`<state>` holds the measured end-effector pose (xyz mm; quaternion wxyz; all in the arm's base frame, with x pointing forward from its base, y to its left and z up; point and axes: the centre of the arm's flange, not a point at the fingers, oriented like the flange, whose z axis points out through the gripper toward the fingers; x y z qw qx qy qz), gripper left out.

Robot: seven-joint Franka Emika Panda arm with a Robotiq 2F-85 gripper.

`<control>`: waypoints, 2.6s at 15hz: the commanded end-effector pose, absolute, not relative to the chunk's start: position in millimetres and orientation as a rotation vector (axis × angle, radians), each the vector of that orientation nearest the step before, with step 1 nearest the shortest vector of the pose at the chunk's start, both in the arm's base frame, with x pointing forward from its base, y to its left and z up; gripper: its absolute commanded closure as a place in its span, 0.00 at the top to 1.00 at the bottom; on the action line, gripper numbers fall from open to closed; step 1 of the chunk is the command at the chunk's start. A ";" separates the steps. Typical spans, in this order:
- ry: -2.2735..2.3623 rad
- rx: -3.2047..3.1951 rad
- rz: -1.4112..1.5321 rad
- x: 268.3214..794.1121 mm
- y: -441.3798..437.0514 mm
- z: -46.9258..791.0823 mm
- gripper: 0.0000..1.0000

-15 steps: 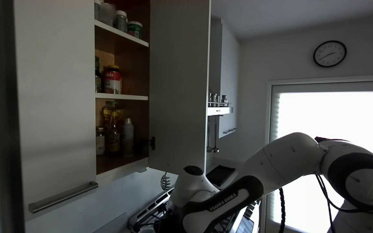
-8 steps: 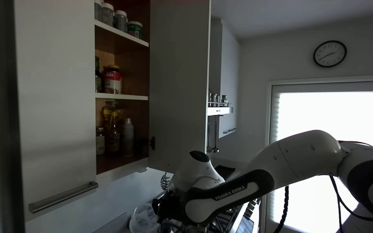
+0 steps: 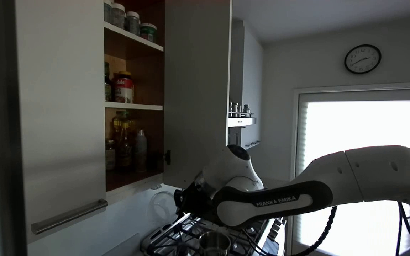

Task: Move the container from the counter to the bottom shelf of the cupboard then close the cupboard door

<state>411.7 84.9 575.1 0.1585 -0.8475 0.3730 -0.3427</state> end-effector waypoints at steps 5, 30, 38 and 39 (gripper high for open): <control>1.051 -2.406 -1.035 405.1 89.2 594.7 0.03; 0.912 -2.581 -1.170 464.1 144.5 778.9 0.01; 0.857 -2.621 -1.104 494.8 152.0 757.8 0.03; 0.852 -2.624 -1.095 500.7 153.7 757.0 0.03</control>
